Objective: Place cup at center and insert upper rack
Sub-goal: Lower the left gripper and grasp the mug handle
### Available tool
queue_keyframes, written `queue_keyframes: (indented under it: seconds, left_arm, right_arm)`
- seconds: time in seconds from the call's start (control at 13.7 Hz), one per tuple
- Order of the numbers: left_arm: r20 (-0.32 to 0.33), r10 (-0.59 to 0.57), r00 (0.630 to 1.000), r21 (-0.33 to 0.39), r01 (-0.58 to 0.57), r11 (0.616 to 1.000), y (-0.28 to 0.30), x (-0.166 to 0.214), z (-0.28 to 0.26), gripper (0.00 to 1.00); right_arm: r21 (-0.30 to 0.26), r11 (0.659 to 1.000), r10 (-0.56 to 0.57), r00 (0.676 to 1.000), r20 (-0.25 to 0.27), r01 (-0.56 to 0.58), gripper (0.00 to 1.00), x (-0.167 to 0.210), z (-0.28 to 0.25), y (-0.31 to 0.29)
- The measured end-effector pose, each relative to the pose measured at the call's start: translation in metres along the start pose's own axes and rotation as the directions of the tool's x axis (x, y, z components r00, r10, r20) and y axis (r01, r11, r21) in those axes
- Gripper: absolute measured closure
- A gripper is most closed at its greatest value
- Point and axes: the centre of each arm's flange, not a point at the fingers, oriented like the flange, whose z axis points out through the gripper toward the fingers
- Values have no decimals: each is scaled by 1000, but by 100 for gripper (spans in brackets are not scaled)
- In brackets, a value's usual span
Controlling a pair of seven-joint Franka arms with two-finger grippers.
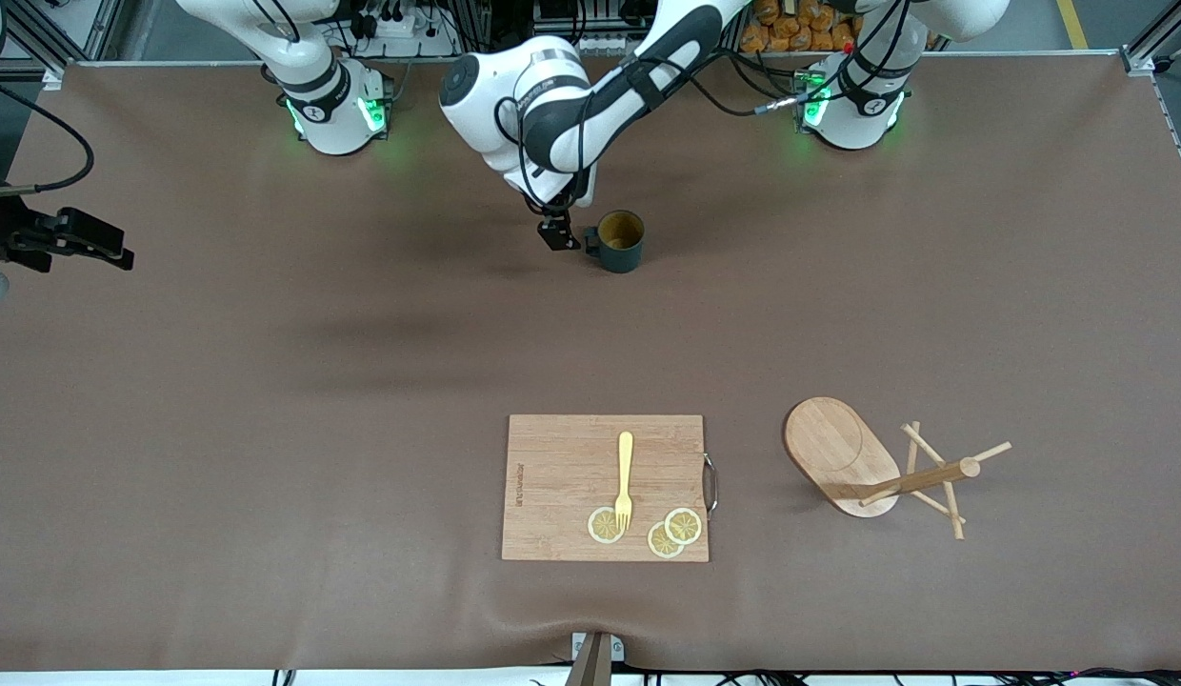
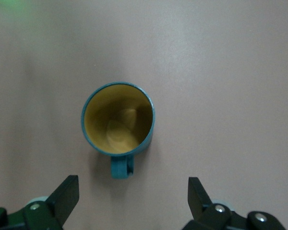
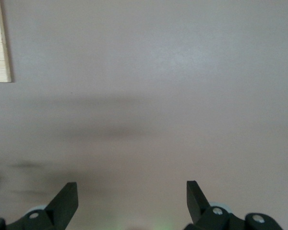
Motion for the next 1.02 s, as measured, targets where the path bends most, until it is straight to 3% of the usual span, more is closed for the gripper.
queue_keyframes:
  seconds: [0.22, 0.36, 0.58, 1.02]
  left_arm:
    - [28, -16, 999, 1, 16, 1000, 9, -5, 10, 0]
    - [51, -35, 998, 2, 35, 999, 12, -10, 17, 0]
    - [73, -60, 996, 60, 56, 997, 14, -13, 28, 0]
    - [75, -90, 993, 128, 79, 989, 17, -14, 42, 9]
  right_arm:
    - [-57, 998, 7, 1000, -11, -7, 0, 1, -2, 8]
    - [-43, 999, 17, 1000, -11, -17, 0, 0, -2, 12]
    - [0, 1000, 29, 999, -17, -29, 0, 0, -2, 17]
    - [9, 999, 31, 999, -26, -31, 0, 1, -4, 17]
